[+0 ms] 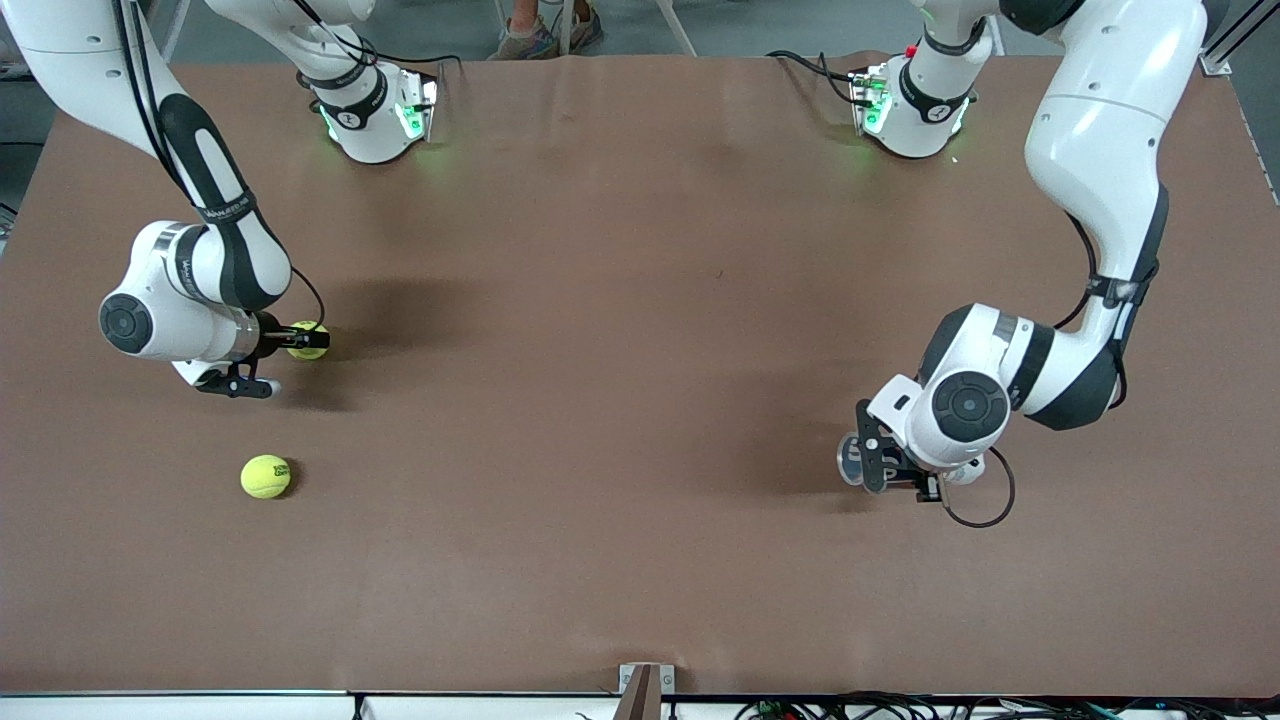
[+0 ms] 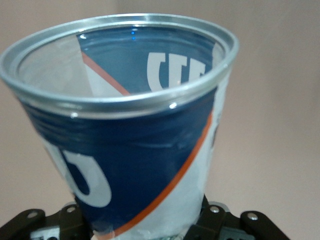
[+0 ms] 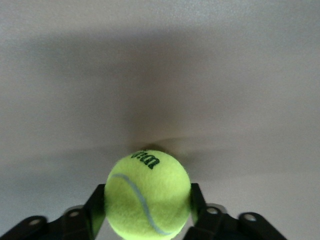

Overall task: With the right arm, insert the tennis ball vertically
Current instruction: 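Carry the ball over the can while the left gripper raises the can upright, then lower the ball into the can opening and open the right gripper, then move the right gripper to the second tennis ball, then grasp the second tennis ball with the right gripper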

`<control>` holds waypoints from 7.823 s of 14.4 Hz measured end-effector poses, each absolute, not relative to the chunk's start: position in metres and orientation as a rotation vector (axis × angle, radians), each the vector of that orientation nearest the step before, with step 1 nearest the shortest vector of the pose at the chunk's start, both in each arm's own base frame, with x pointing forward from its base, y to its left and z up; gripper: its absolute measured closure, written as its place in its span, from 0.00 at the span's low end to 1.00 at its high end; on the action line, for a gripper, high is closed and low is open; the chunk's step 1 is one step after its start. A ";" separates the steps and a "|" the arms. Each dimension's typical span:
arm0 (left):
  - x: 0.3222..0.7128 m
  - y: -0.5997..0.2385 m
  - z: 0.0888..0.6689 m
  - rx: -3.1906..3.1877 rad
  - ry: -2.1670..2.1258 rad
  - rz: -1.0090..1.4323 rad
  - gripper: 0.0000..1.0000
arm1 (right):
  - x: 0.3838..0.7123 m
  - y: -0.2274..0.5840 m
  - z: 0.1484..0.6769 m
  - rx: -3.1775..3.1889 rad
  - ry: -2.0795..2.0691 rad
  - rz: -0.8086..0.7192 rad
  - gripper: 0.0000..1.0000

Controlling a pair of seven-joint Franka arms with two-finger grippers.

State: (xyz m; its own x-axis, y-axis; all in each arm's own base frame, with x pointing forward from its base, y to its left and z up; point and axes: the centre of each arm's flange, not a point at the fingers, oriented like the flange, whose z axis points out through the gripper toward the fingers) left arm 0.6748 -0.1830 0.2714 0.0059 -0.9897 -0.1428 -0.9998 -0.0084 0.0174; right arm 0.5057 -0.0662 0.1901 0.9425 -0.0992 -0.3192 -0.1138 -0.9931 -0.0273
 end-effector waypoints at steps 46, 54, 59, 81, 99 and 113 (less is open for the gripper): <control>0.595 -0.386 0.189 -2.488 2.562 -1.231 0.26 | 0.599 0.378 0.409 -2.572 0.027 0.052 0.35; 0.595 -0.385 0.189 -2.489 2.561 -1.232 0.26 | 0.606 0.405 0.406 -2.555 0.101 0.035 0.35; 0.595 -0.385 0.189 -2.487 2.562 -1.233 0.26 | 0.596 0.423 0.399 -2.560 0.077 0.056 0.35; 0.598 -0.380 0.189 -2.488 2.553 -1.238 0.27 | 0.604 0.443 0.391 -2.552 0.099 0.030 0.10; 0.598 -0.380 0.188 -2.487 2.555 -1.238 0.26 | 0.693 0.085 0.418 -3.038 0.300 0.146 0.00; 0.597 -0.371 0.175 -2.505 2.542 -1.195 0.17 | 0.688 -0.042 0.259 -3.222 0.290 0.168 0.00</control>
State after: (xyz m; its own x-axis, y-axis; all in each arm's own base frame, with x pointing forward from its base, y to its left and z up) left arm 0.5968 -0.3711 0.1753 -0.0095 -0.6295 0.7769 -0.9999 0.0142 -0.0007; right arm 0.6885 -0.0422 0.2587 0.9786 -0.1828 -0.0943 -0.1727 -0.9792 0.1061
